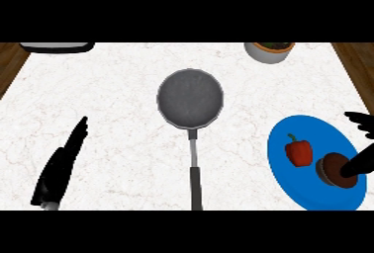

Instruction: Pick the cupcake from the plate and place it in the pan

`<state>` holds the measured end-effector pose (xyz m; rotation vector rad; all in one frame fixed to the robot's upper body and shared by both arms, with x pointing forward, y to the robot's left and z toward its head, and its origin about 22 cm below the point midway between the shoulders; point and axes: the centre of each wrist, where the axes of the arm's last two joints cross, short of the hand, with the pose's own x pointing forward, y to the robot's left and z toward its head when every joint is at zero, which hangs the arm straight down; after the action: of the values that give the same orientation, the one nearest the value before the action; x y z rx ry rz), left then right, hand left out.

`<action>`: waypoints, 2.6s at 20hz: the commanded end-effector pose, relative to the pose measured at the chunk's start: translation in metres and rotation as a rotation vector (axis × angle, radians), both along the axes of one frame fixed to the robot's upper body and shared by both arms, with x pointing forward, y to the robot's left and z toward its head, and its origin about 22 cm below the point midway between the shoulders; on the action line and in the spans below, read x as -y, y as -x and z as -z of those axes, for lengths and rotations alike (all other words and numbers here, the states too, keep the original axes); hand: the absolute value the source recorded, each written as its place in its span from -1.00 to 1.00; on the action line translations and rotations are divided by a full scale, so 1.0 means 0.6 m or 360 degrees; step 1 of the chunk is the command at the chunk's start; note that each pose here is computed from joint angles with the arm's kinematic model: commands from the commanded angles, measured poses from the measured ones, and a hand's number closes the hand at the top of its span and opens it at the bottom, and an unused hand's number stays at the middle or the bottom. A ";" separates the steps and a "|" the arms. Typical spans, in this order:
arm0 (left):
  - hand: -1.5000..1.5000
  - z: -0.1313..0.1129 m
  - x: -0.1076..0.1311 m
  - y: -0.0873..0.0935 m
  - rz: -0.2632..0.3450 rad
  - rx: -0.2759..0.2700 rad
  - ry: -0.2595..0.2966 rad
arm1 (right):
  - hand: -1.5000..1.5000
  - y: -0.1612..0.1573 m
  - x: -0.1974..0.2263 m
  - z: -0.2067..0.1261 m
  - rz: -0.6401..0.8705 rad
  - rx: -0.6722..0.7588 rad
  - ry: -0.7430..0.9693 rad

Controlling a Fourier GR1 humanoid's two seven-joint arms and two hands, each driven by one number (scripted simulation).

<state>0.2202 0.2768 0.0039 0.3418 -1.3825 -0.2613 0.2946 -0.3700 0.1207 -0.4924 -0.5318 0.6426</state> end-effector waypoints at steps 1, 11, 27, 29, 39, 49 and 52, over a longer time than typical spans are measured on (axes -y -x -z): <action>0.00 -0.020 -0.045 -0.010 -0.0001 0.0041 -0.0004 | -1.00 -0.010 -0.009 0.014 0.0044 -0.0206 0.0138; 0.00 -0.024 -0.026 -0.023 -0.0003 0.0001 0.0018 | -1.00 0.006 -0.002 0.028 0.0017 -0.0324 0.0139; 0.00 -0.014 -0.024 -0.022 -0.0003 -0.0008 0.0002 | -1.00 0.035 0.016 0.120 0.0055 -0.0353 0.0181; 0.00 0.005 -0.011 0.014 0.0015 -0.0037 -0.0013 | -1.00 -0.001 -0.020 0.147 0.0045 -0.0348 0.0138; 0.00 0.004 -0.010 -0.017 0.0016 0.0026 0.0014 | 1.00 0.001 -0.047 0.174 0.0122 -0.0213 -0.0032; 0.00 -0.011 0.009 -0.014 0.0090 -0.0002 0.0008 | 1.00 -0.059 -0.111 0.092 -0.0712 0.0096 0.0340; 0.00 -0.031 0.011 -0.021 0.0087 0.0020 0.0009 | 1.00 -0.067 -0.074 0.119 -0.0804 0.0208 0.0424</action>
<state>0.2306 0.2771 0.0143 0.3151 -1.4014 -0.2911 0.3229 -0.3232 0.0468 -0.6019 -0.6170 1.0314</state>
